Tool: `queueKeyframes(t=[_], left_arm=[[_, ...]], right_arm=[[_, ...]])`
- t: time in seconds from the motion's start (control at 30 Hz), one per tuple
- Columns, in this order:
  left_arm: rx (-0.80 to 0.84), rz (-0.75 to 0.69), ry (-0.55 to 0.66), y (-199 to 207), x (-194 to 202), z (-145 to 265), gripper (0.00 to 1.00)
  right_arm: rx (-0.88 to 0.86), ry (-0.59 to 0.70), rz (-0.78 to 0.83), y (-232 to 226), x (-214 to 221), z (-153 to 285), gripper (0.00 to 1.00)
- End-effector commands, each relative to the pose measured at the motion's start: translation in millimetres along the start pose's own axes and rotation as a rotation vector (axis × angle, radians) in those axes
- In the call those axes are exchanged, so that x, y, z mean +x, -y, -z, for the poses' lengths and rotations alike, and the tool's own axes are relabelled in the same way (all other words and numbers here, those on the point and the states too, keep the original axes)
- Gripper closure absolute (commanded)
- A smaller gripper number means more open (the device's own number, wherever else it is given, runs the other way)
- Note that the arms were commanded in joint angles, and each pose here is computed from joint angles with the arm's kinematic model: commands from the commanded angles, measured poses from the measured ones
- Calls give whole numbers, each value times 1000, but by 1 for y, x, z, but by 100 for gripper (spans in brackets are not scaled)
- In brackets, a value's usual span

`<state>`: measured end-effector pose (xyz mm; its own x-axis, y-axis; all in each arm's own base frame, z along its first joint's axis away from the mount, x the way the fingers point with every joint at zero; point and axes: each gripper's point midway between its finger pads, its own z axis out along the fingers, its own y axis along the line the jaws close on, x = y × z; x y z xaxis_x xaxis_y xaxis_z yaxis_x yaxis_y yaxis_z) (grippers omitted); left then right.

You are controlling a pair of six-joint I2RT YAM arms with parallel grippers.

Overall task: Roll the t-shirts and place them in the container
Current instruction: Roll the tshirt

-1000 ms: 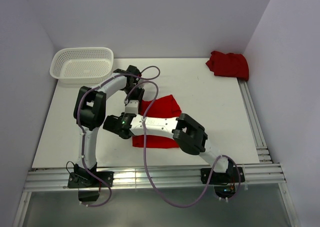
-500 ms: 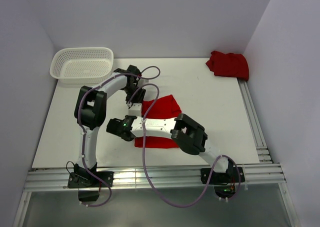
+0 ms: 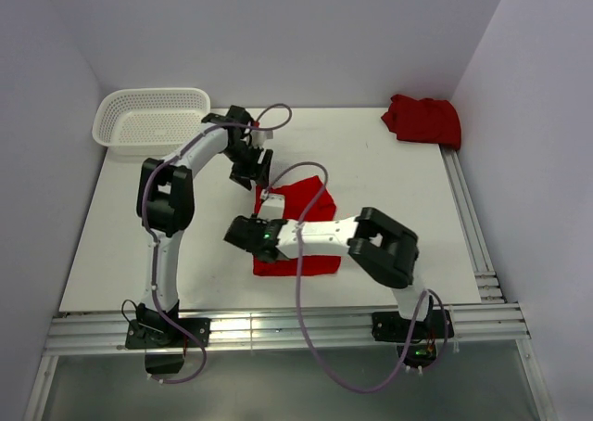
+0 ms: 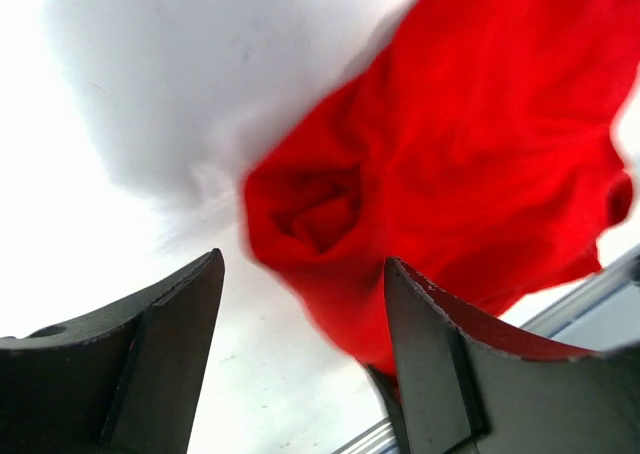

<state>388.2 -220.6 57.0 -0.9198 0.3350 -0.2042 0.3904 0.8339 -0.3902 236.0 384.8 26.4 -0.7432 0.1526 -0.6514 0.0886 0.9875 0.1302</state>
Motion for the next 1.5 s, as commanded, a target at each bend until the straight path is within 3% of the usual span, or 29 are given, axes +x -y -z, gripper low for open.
queueKeyframes(t=[0.0, 0.03, 0.1, 0.3, 0.47, 0.63, 0.77, 0.9, 0.97, 1.0, 1.17, 1.37, 1.47], left_arm=[[112, -47, 117, 10, -24, 47, 29], [136, -51, 128, 12, -25, 53, 29], [160, -42, 143, 7, -25, 62, 29], [198, -23, 138, -11, -3, 60, 27], [232, -1, 102, -17, 21, 32, 26], [236, 41, 82, -26, 32, 7, 30], [199, 88, 81, -34, 30, -2, 47], [99, 132, 71, -43, 30, -6, 64], [45, 127, 63, -48, 31, -9, 67], [27, 129, 61, -50, 32, -9, 67], [-40, 109, 36, -52, 37, -14, 70], [-102, 85, 23, -51, 36, -13, 70], [-124, 80, 14, -50, 34, -14, 70]], right_arm=[[-346, -147, -156, -40, 11, 12, 58], [-365, -178, -172, -24, 24, 6, 59], [-573, -190, -285, -47, 0, 21, 59], [-846, -252, -421, -58, -11, 32, 59], [-933, -291, -512, -63, -11, 27, 60], [-876, -300, -543, -51, -4, 16, 60], [-775, -275, -531, -40, -5, 6, 56], [-539, -227, -424, -27, -7, -3, 49], [-374, -176, -341, -6, -8, -8, 44], [-383, -140, -327, -23, -21, 4, 42], [-162, -106, -200, -5, -20, 16, 39], [-35, 2, -90, -14, -43, 41, 39], [-53, 47, -60, -38, -57, 49, 41]])
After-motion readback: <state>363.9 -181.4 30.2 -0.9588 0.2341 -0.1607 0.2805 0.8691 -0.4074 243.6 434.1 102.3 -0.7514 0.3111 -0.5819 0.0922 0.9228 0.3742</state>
